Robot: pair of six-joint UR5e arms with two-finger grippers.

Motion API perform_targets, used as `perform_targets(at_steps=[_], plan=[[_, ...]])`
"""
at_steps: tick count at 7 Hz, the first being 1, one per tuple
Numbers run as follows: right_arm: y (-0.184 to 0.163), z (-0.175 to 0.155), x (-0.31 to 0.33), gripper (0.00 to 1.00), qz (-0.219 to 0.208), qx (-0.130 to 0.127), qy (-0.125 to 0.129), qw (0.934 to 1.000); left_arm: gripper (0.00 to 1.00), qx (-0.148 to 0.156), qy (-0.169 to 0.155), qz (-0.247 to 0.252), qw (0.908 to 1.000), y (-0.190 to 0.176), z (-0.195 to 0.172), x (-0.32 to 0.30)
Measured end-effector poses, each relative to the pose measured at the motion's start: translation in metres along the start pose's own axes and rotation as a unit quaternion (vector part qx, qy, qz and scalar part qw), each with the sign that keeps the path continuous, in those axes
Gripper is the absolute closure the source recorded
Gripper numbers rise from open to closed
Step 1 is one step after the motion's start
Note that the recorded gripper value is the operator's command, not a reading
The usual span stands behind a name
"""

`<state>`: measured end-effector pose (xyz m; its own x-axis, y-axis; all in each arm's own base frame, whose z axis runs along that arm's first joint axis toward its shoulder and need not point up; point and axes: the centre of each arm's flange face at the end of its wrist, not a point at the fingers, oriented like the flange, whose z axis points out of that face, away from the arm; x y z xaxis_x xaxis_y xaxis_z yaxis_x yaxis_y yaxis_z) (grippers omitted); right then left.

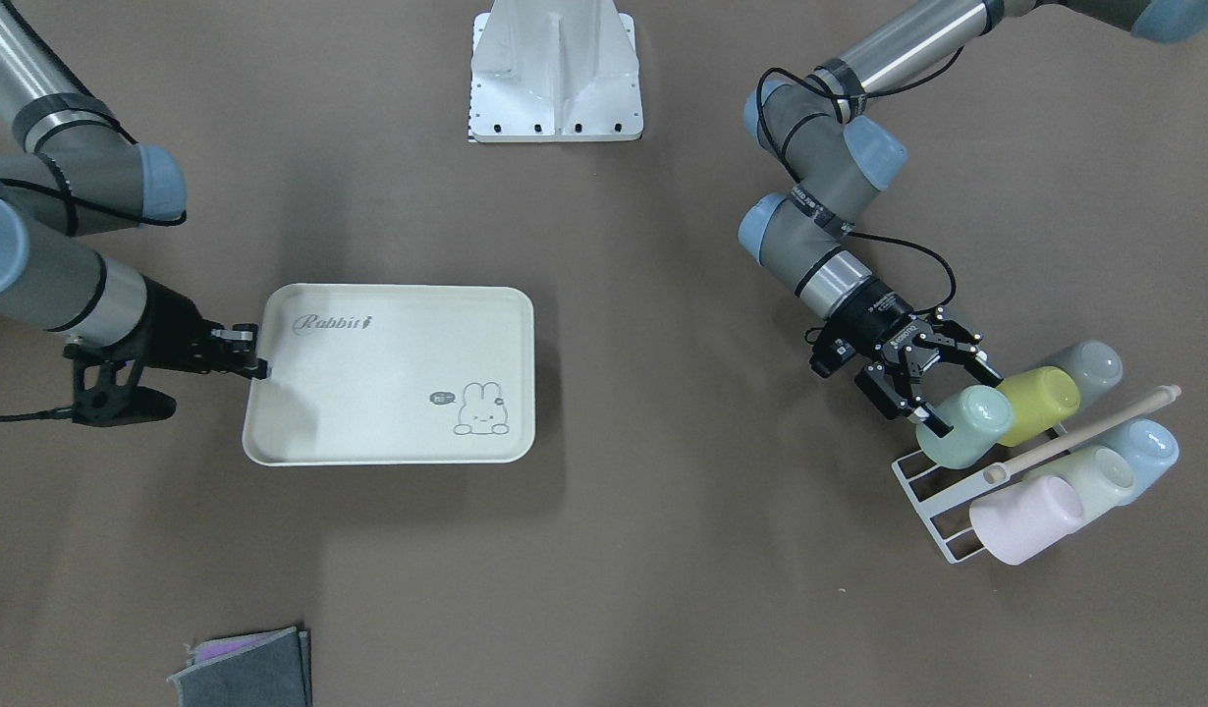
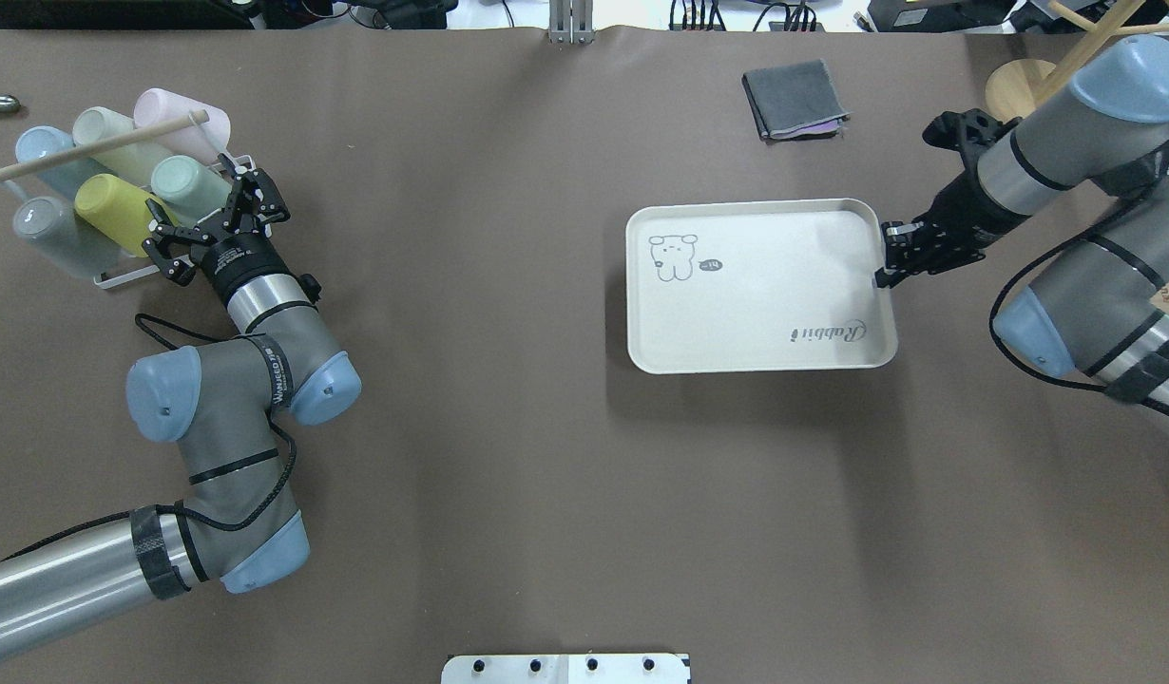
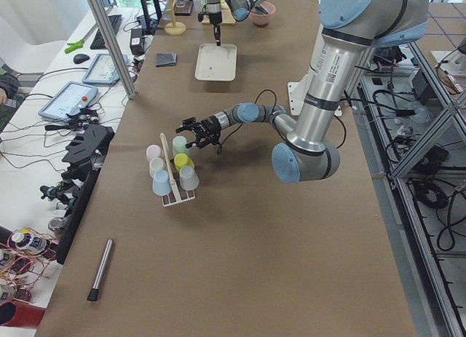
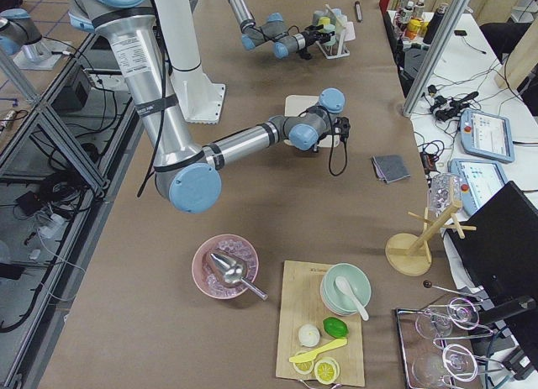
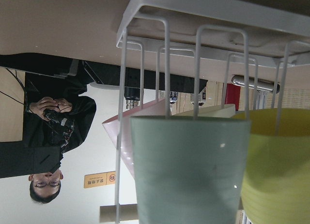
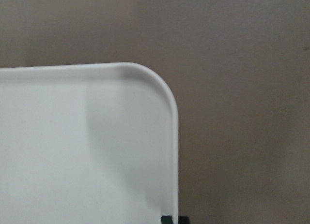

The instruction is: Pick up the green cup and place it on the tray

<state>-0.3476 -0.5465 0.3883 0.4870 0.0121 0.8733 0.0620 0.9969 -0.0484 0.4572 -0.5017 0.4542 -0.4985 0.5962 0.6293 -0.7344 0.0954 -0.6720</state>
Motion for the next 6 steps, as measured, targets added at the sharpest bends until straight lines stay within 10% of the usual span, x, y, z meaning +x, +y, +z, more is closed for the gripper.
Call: perform_targets(at_steps=[6], plan=[[0.002,0.098,-0.152,1.00,-0.031,0.001,0.016,0.9994,0.02,-0.004,0.002,0.008,1.0000,-0.020,0.010,0.010]])
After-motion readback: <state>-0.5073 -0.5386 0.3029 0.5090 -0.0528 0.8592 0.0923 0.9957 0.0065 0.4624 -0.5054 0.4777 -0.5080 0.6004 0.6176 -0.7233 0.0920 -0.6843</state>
